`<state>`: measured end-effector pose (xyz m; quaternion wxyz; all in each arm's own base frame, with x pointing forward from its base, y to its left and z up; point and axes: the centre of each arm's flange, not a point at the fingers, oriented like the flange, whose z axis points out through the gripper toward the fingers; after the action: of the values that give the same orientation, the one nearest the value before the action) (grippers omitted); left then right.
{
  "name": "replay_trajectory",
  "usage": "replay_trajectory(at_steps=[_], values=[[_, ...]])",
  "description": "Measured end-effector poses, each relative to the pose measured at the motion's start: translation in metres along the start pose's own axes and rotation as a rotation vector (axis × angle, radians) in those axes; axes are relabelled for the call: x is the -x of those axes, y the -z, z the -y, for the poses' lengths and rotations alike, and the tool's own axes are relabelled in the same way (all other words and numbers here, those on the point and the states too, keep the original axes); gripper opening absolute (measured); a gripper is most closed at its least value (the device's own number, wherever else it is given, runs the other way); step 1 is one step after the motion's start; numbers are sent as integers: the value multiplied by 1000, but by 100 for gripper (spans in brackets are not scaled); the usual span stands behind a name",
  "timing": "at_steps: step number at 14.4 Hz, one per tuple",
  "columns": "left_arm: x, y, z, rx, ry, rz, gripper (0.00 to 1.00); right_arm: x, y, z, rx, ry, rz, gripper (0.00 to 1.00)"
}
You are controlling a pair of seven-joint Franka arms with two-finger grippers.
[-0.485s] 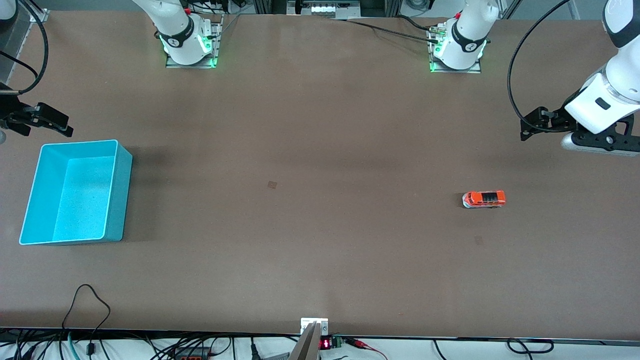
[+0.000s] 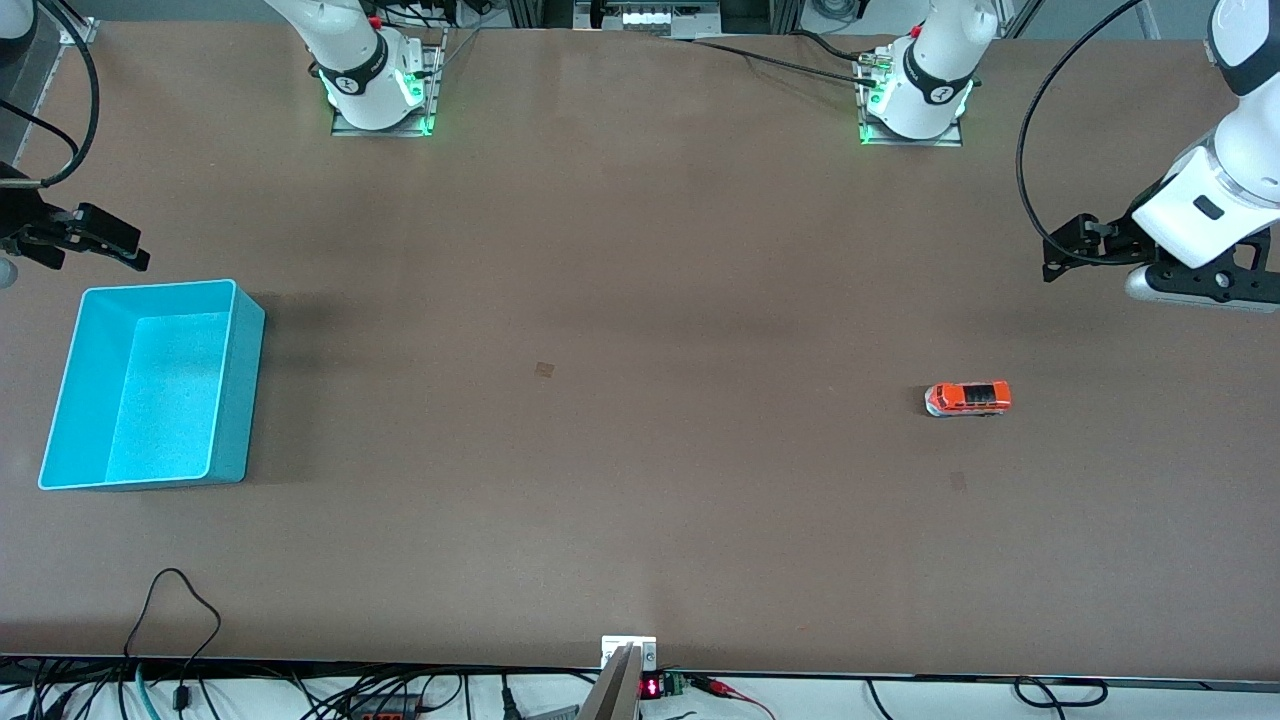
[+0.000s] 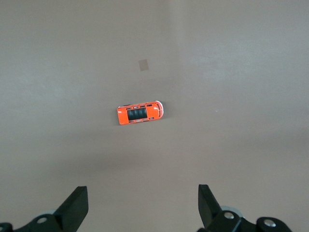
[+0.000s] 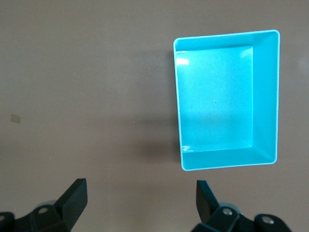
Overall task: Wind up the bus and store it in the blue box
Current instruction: 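Move the left gripper down over the orange toy bus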
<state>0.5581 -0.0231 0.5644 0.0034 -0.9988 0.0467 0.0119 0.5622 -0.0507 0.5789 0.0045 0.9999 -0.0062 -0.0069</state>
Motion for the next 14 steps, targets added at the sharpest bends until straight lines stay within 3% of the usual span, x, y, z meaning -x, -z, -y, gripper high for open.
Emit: replay_trajectory(at_steps=[8, 12, 14], values=[[21, -5, -14, 30, -24, 181, 100, 0, 0, 0, 0, -30, 1, 100], [42, -9, -26, 62, -197, 340, 100, 1, -1, 0, -1, -29, 11, 100], [44, -12, -26, 90, -335, 360, 100, 2, -2, 0, -1, -7, 20, 100]])
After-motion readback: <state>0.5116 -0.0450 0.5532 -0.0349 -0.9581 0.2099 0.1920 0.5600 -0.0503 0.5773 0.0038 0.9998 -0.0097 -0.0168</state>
